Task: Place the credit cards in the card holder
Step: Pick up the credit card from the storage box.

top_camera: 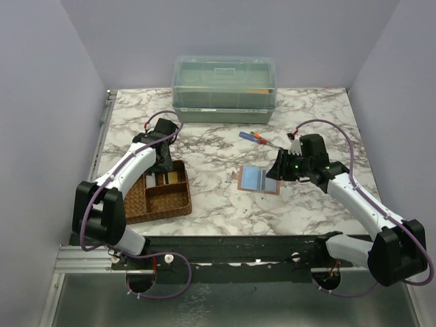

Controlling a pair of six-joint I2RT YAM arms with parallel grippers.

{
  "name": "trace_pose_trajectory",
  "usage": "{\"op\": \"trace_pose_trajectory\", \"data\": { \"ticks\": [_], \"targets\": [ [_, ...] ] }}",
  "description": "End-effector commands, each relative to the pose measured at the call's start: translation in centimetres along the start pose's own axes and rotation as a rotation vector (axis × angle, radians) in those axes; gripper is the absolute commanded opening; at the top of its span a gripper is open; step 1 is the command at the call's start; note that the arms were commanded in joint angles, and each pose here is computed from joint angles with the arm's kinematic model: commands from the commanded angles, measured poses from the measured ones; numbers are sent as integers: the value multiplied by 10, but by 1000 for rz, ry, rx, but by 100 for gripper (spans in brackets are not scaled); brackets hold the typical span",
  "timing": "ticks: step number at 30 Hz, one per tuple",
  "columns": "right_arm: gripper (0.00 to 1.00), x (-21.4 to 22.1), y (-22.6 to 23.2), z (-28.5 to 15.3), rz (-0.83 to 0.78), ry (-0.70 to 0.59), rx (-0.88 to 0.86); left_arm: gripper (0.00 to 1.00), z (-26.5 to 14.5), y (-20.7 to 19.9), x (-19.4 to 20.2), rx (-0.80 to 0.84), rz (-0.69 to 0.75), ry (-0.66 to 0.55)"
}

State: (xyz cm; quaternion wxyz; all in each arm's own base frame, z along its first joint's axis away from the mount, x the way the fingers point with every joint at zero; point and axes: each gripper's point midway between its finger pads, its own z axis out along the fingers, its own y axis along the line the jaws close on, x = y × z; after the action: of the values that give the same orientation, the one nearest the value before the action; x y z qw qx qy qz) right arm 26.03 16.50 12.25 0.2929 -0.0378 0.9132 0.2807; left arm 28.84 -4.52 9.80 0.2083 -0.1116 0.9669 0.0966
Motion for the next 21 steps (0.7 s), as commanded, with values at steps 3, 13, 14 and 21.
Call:
{"op": "trace_pose_trajectory", "data": {
  "ticks": [3,13,14,21],
  "targets": [
    [40,0,5,0,-31,-8,-33,52,20,18,2,-124,15,-16],
    [40,0,4,1,-30,-9,-25,45,33,23,7,-179,51,-5],
    [40,0,4,1,-29,-9,-25,45,34,23,7,-180,55,-1],
    [40,0,5,0,-31,-9,-30,39,38,22,5,-220,64,-10]
  ]
}}
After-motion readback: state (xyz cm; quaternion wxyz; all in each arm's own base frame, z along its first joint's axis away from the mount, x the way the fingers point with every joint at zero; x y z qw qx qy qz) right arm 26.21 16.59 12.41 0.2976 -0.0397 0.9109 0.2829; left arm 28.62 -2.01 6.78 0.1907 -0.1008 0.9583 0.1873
